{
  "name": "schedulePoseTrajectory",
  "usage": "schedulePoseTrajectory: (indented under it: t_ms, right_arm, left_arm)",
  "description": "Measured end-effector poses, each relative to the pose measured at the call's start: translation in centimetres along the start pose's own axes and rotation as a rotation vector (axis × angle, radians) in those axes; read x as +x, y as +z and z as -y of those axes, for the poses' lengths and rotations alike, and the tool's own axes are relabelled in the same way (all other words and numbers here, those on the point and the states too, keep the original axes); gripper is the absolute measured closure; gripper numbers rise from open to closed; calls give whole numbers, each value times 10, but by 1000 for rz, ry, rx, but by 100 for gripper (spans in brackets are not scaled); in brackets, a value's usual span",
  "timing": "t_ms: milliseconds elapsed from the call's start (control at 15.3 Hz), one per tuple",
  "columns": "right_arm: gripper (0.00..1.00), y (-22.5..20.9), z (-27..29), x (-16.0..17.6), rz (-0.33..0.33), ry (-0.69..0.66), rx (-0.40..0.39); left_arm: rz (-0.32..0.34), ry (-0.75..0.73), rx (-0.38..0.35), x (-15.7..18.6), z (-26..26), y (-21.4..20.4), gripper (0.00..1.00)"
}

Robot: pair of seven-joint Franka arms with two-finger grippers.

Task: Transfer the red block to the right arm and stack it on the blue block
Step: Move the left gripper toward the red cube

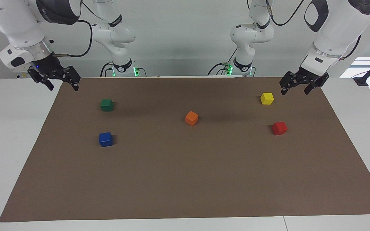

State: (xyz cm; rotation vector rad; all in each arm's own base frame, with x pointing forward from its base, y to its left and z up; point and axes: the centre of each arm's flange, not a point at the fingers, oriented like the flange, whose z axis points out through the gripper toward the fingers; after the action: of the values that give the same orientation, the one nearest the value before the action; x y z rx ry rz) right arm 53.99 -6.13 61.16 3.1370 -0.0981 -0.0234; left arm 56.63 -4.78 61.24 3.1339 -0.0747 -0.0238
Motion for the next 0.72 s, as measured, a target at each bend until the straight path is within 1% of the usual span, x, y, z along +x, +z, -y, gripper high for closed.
schedulePoseTrajectory:
  t_ms: [717]
  right_arm:
    - [0,0,0,0,0,0,0]
  left_arm:
    - [5,-9,0,1,4,2,0]
